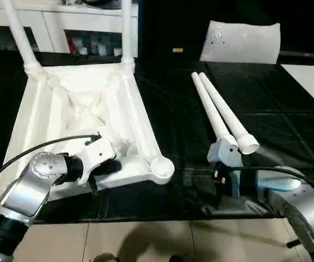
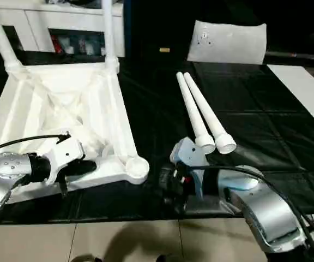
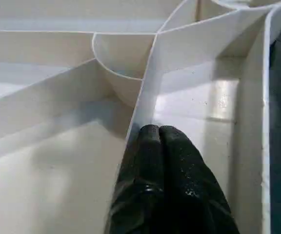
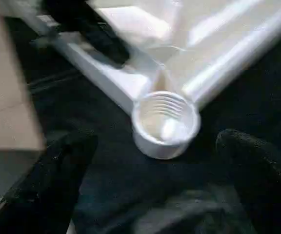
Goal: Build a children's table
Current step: Rotate table base, then pick table leg
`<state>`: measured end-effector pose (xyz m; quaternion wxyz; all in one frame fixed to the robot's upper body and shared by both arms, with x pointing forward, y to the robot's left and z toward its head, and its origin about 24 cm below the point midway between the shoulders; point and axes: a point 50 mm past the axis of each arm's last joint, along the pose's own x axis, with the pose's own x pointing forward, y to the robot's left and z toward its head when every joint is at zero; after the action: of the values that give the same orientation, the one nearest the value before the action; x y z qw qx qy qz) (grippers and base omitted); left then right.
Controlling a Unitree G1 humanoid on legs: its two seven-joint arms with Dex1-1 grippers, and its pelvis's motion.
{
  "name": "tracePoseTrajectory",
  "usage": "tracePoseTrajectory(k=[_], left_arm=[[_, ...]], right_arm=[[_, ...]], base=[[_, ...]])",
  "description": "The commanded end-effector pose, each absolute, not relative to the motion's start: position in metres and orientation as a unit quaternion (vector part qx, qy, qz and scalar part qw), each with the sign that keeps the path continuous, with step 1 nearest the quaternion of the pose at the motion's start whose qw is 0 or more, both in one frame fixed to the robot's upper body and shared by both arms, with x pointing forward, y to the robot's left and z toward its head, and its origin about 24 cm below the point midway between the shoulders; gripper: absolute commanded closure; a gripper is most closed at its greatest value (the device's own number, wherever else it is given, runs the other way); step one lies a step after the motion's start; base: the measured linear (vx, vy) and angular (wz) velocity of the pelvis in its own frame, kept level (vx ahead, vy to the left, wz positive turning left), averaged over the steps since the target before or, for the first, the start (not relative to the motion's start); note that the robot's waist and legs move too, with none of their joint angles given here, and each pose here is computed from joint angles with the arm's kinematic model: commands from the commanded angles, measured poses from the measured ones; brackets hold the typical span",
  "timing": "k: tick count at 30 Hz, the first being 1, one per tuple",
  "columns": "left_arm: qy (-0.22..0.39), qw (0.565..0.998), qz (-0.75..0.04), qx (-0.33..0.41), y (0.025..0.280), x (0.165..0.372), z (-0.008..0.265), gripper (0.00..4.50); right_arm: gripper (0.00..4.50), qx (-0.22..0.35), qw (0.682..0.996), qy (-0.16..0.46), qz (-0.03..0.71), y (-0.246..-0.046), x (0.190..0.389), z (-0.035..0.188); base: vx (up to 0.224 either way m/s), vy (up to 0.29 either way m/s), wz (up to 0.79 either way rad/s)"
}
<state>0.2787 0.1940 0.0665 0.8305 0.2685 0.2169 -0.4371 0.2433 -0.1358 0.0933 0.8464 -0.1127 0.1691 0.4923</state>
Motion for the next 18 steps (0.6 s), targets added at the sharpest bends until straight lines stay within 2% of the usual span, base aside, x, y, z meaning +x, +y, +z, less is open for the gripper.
tracePoseTrajectory(k=[1,4,5,8,9,11,13,14,16,18], left_arm=[[0.171,0.857,-0.402,0.274,0.197,0.289,0.083,4.41],[0.135,0.878,-0.392,0.239,0.194,0.29,0.092,4.41],[0.109,0.889,-0.391,0.213,0.19,0.287,0.1,4.41],[0.069,0.906,-0.386,0.161,0.185,0.281,0.112,4.41],[0.062,0.911,-0.381,0.142,0.183,0.276,0.115,4.26],[0.062,0.913,-0.379,0.139,0.183,0.274,0.116,4.06],[0.064,0.918,-0.373,0.123,0.181,0.267,0.118,4.03],[0.064,0.918,-0.373,0.123,0.181,0.267,0.118,3.95],[0.063,0.927,-0.356,0.101,0.179,0.262,0.121,3.77],[0.064,0.929,-0.353,0.094,0.178,0.259,0.124,3.64]], right_arm=[[0.0,-0.13,0.876,0.153,0.438,-0.14,0.256,0.097],[0.0,-0.121,0.904,0.147,0.382,-0.14,0.269,0.097],[0.0,-0.115,0.923,0.153,0.334,-0.14,0.278,0.098],[0.0,-0.103,0.938,0.164,0.288,-0.138,0.293,0.098],[0.0,-0.109,0.942,0.163,0.272,-0.135,0.303,0.099],[0.0,-0.113,0.944,0.159,0.265,-0.134,0.308,0.1],[0.0,-0.114,0.954,0.17,0.219,-0.135,0.329,0.098],[0.0,-0.114,0.954,0.17,0.219,-0.135,0.329,0.098],[0.0,-0.111,0.96,0.192,0.171,-0.136,0.352,0.096],[0.0,-0.113,0.96,0.204,0.152,-0.137,0.363,0.096]], base=[[0.0,0.0,0.0],[0.0,0.0,0.0],[0.0,0.0,0.0],[0.0,0.0,0.0],[0.0,0.0,0.0],[0.0,0.0,0.0],[0.0,0.0,0.0],[0.0,0.0,0.0],[0.0,0.0,0.0],[0.0,0.0,0.0]])
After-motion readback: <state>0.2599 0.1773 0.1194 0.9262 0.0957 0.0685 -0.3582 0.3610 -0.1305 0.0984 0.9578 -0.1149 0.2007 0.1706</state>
